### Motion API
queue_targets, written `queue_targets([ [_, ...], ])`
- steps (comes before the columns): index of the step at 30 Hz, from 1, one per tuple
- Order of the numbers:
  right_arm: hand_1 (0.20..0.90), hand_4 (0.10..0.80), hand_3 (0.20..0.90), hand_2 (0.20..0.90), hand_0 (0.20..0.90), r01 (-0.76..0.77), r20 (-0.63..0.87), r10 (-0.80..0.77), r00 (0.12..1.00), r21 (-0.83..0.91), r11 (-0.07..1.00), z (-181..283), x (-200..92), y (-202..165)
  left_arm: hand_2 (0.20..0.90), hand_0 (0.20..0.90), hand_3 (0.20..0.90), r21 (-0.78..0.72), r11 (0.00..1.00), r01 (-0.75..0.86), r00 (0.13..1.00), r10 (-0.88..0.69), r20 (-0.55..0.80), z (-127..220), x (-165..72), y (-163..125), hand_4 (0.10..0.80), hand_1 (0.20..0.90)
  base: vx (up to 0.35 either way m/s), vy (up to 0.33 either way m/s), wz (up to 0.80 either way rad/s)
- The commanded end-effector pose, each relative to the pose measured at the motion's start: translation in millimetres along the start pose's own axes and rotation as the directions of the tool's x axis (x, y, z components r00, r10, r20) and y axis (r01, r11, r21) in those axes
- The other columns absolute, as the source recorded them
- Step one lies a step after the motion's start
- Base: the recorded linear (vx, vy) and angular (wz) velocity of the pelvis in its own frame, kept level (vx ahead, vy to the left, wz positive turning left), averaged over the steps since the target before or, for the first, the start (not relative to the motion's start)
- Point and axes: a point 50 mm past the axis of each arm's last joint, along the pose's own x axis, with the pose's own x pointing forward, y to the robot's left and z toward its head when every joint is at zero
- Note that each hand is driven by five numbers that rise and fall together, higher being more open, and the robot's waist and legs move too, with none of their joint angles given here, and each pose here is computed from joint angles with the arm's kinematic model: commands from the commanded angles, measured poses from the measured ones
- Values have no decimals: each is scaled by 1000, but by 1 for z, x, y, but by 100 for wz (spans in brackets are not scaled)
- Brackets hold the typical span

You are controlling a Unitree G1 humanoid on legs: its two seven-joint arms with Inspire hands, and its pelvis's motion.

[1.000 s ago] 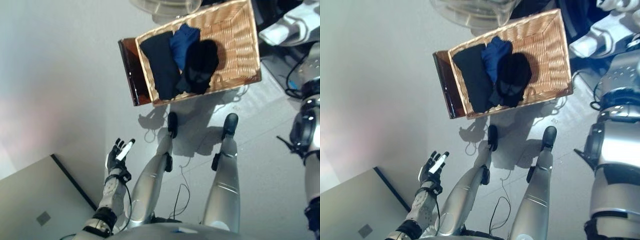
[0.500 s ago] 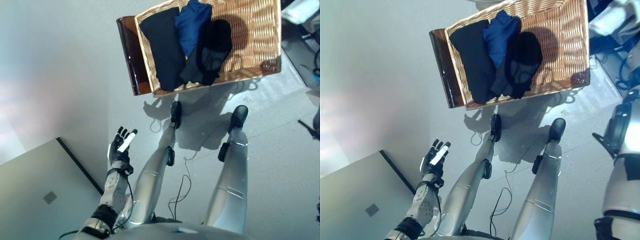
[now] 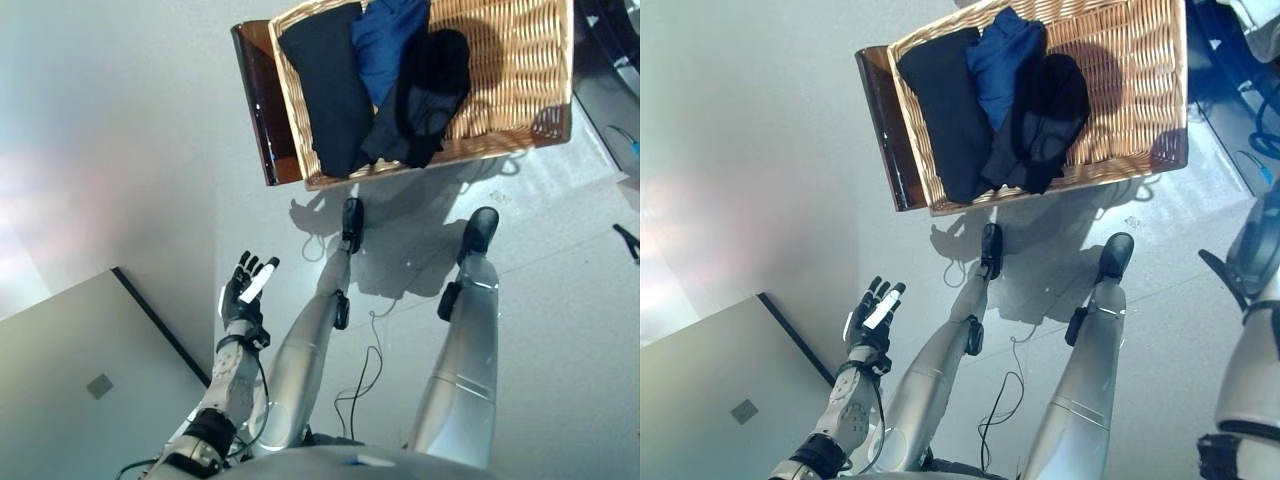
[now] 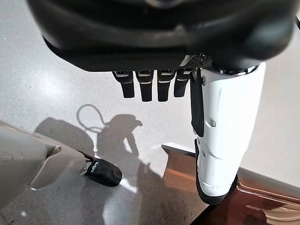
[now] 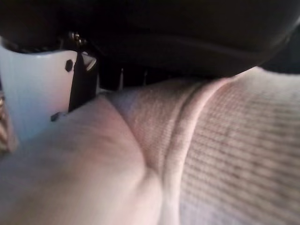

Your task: Pick up the clothes and place them into the washing machine

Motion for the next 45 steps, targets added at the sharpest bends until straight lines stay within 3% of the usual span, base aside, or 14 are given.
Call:
queue_targets([
  [1,900,800,900,900,900,-169,281,201,938,-137,976,67,-7,42,900,900,900,50,988,-145,987,141,75,18,-4,46,800,900,0,0,0],
  [15,900,800,900,900,900,-98,228,151,962,-228,969,40,-5,28,900,900,900,56,985,-161,983,155,98,25,-1,47,800,900,-15,24,-2],
  [19,900,800,900,900,900,-63,229,150,962,-349,935,30,-4,23,900,900,900,64,984,-167,982,160,104,27,-1,49,800,900,-21,22,-4],
  [22,900,800,900,900,900,-39,233,192,953,-535,844,15,-4,17,900,900,900,76,984,-160,980,149,132,34,1,48,800,900,-19,14,-2],
  [28,900,800,900,900,900,-53,204,244,948,-656,753,-12,-9,7,900,900,900,67,982,-175,975,164,152,39,3,50,800,900,-21,25,-5],
  [29,900,800,900,900,900,-79,179,301,937,-729,680,-27,-14,5,900,900,900,63,981,-181,973,169,155,40,3,51,800,900,-18,19,-3],
  [40,900,800,900,900,900,-133,99,445,890,-877,462,-73,-35,-5,900,900,900,55,977,-206,967,194,163,41,3,56,800,900,-5,7,-2],
  [45,900,800,900,900,900,-162,50,433,900,-884,438,-96,-45,-18,900,900,900,48,976,-214,965,204,166,41,4,56,800,900,0,1,-2],
])
